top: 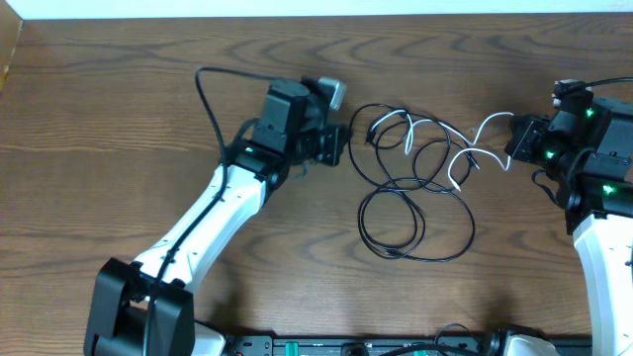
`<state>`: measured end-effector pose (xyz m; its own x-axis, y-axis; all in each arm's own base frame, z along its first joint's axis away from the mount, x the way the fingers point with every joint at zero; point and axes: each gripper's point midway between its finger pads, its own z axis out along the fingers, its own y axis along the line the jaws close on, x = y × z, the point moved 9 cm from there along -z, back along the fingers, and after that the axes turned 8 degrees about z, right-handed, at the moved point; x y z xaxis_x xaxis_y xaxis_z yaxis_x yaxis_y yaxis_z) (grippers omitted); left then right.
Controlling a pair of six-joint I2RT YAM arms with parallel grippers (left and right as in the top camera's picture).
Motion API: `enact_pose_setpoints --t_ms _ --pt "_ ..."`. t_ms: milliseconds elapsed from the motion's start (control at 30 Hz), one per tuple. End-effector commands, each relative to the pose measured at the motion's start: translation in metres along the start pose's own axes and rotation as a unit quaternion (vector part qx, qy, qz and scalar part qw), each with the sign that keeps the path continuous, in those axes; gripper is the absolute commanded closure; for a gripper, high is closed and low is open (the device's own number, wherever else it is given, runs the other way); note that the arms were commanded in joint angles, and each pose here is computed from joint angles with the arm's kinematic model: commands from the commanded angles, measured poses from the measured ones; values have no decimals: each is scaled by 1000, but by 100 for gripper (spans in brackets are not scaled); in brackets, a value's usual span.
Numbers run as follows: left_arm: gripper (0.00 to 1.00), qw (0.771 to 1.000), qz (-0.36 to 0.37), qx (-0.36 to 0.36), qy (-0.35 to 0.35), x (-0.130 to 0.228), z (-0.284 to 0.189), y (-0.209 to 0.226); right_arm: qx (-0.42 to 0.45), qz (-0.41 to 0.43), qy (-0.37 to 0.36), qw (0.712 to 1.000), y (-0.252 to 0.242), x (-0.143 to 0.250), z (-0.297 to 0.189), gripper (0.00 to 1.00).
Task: Untangle cables
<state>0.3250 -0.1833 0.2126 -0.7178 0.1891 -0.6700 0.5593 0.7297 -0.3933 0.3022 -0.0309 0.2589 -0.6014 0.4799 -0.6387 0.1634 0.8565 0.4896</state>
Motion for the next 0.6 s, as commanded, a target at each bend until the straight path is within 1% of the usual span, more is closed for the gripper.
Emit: enact_pose_setpoints --t_ms 0,33,100,133,167,200,267,333,467,533,567 --pt "93 999 -29 -20 38 13 -3 9 72 8 -26 997 -9 -5 -4 99" --pt "93 998 -31 -34 40 14 -3 12 101 19 -33 994 -14 -5 -5 99" --pt "92 999 -26 -33 31 11 -2 11 113 26 -33 993 -17 -4 -5 99" --pt "83 999 -19 -30 21 8 -1 9 104 25 -28 994 -15 -3 -5 99" --pt "69 999 -12 -30 11 5 0 8 91 23 -22 995 -13 -2 -4 99" --pt "59 1000 -5 -31 -1 1 2 7 75 22 -15 997 -11 -1 -4 99" --pt "32 999 10 -36 -26 -6 9 6 48 21 -4 999 -6 0 -3 99" --pt "26 998 22 -33 -46 -11 18 6 33 21 2 999 -4 1 -3 99" --pt "25 997 38 -22 -68 -14 45 9 14 22 10 1000 0 2 -3 99" --pt "25 997 38 -17 -69 -10 62 13 10 22 13 1000 0 3 -3 99" --pt "24 997 34 -14 -67 -8 69 14 10 22 14 1000 0 4 -3 99"
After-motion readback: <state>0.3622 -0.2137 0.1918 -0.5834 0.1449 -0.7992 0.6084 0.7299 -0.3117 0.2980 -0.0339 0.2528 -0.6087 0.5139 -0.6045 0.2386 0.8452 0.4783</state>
